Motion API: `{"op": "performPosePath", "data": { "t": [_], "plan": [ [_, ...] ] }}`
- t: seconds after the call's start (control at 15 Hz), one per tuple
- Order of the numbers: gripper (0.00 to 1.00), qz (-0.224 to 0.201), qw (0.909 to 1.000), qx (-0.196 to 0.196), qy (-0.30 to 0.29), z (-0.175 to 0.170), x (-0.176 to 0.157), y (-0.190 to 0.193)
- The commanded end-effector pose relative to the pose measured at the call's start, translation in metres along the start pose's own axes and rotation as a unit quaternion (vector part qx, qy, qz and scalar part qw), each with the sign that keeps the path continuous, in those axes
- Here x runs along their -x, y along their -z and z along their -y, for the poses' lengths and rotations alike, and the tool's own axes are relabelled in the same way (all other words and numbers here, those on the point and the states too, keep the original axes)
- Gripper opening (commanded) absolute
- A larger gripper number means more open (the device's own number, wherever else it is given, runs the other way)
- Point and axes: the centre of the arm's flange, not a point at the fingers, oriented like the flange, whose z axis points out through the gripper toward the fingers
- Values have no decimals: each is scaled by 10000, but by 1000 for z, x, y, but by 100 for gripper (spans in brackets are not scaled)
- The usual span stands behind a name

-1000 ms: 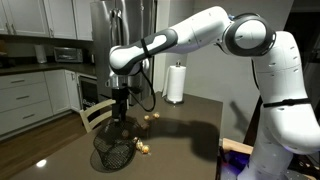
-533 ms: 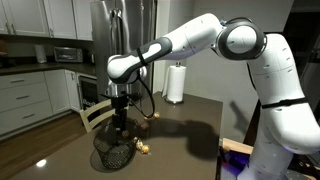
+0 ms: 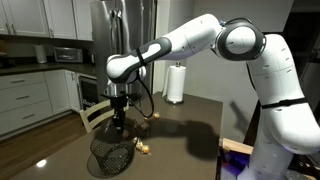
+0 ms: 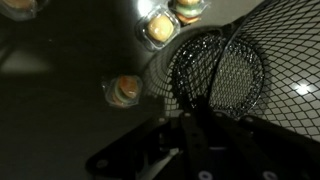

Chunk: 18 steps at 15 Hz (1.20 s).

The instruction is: Move the basket to the right

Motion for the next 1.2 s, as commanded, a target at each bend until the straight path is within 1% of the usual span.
{"op": "performPosePath", "data": {
  "t": [0.0, 0.07, 0.27, 0.67, 0.87, 1.13],
  "plan": [
    [1, -103, 9999, -7, 60, 2, -1, 11],
    [4, -106, 9999, 10, 75, 4, -1, 14],
    [6, -174, 9998, 71, 116, 12, 1, 29],
    [6, -624, 9978, 215, 45, 22, 11, 85],
    [5, -859, 9959, 266, -98, 17, 20, 111],
    [6, -1121, 9920, 344, -469, -6, 28, 145]
  ]
}}
